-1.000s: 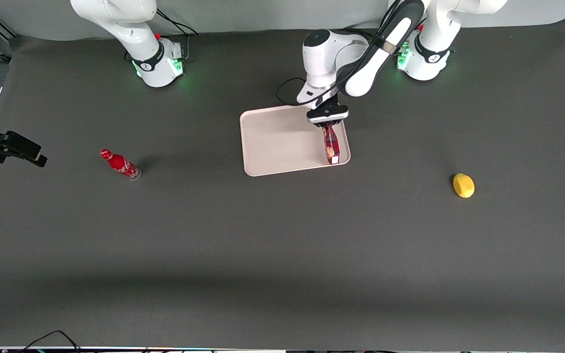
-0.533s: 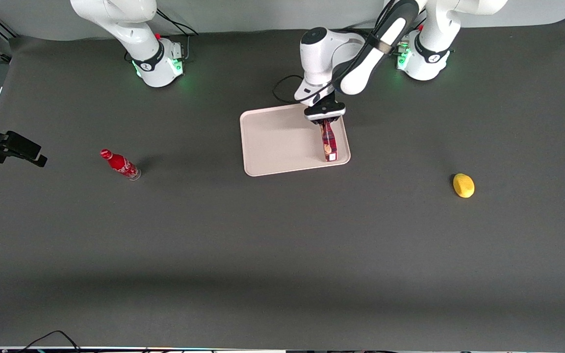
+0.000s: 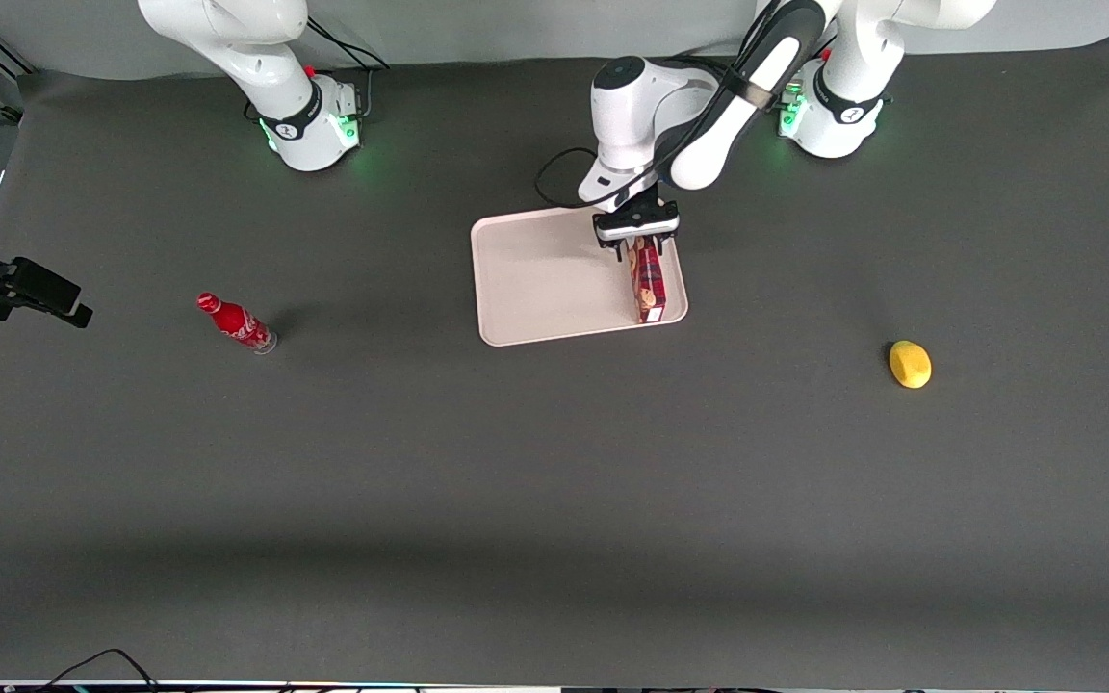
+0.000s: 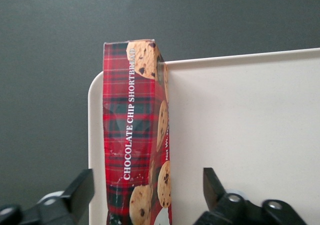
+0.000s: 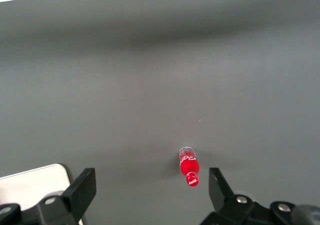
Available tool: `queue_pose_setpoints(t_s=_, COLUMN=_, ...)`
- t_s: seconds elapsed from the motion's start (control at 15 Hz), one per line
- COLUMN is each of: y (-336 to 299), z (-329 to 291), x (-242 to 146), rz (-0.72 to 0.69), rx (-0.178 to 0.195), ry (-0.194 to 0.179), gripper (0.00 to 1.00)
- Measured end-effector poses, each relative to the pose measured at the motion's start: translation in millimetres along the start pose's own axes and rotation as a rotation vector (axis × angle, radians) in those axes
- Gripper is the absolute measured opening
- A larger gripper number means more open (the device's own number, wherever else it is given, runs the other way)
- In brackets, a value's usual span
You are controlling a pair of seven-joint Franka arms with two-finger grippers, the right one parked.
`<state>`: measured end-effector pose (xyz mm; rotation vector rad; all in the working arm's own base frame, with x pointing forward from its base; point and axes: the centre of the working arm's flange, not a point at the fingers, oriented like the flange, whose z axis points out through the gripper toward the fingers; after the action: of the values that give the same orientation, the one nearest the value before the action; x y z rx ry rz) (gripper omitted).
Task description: Place red cookie box on tray
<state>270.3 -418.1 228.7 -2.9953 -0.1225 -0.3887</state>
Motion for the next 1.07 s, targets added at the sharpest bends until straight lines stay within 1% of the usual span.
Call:
queue_pose_setpoints(t_s=0.07, y=0.6, z=-0.6, x=0.8, rz=0.000, rx=-0.002, ry=0.001, gripper=1.00)
queue_pose_setpoints(t_s=0.47, y=2.5, z=-2.8, x=3.7, rz=-0.003, rx=-0.007, ry=0.006, gripper=1.00)
queue_pose_setpoints(t_s=0.6, y=6.6, z=-9.1, x=13.4, rz=-0.003, rx=-0.010, ry=0.021, gripper=1.00)
queue_pose_setpoints(t_s=0.73, y=9.9, z=-19.8, x=34.1, rz=0.023, rx=0.018, ry=0.043, gripper=1.00)
queue_pose_setpoints(t_s=0.8, y=11.3, z=-28.1, x=47.9, rz=0.030, rx=0.035, ry=0.038, gripper=1.00)
queue_pose_setpoints(t_s=0.87, y=12.5, z=-38.6, x=63.2, rz=0.041, rx=0.053, ry=0.021, gripper=1.00)
queue_pose_setpoints(t_s=0.93, y=12.3, z=-52.0, x=80.6, rz=0.058, rx=0.073, ry=-0.008, gripper=1.00)
queue_pose_setpoints(t_s=1.07, y=3.3, z=-88.0, x=121.7, rz=0.109, rx=0.100, ry=-0.086, gripper=1.00)
